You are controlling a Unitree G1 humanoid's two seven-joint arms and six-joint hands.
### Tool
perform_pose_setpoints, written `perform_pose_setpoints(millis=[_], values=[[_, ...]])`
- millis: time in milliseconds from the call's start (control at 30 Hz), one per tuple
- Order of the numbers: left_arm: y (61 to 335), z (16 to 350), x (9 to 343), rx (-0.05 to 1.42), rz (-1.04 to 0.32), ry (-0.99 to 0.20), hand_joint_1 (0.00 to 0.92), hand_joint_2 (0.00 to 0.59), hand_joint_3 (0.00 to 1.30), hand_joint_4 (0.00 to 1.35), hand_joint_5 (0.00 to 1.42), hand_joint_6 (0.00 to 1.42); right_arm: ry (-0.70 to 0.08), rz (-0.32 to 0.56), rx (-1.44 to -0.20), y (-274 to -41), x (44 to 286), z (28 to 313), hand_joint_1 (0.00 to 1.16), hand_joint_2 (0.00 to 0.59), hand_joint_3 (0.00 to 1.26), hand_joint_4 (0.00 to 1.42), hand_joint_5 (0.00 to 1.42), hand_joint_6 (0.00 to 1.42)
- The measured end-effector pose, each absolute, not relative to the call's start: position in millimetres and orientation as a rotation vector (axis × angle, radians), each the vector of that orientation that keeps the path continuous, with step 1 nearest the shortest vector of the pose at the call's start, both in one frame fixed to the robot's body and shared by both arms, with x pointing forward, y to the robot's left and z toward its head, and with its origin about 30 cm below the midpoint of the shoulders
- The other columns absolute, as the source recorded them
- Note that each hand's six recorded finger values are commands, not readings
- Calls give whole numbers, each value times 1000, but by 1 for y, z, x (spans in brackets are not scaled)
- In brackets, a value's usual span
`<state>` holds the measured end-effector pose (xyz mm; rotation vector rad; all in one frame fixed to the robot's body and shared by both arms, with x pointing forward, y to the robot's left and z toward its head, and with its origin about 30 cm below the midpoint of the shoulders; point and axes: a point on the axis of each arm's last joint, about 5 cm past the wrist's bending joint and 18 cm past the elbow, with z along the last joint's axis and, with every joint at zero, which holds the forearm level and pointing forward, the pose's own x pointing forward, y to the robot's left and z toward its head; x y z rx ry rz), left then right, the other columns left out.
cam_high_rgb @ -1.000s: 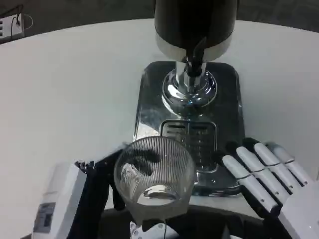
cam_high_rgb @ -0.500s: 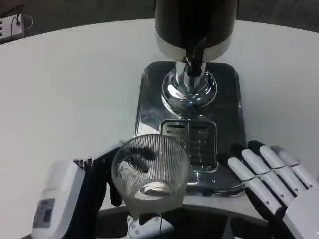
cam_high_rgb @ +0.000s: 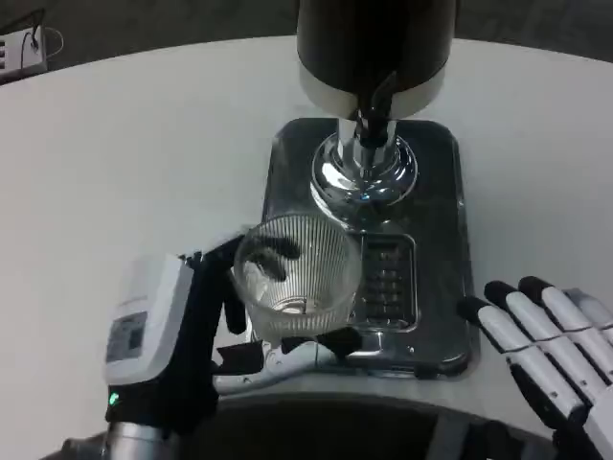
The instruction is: Grasp the cup under the faucet to collect the drink, then remove the cup.
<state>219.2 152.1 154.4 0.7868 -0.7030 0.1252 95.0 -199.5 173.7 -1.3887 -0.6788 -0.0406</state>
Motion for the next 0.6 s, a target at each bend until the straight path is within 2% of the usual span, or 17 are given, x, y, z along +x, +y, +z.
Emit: perform_pose_setpoints(millis=[600], values=[[128, 152, 281, 843, 136, -683, 823, 0, 1054, 1098, 1137, 1384, -656, -62, -1383, -205, 92, 175, 191, 580, 105, 64, 51, 95]])
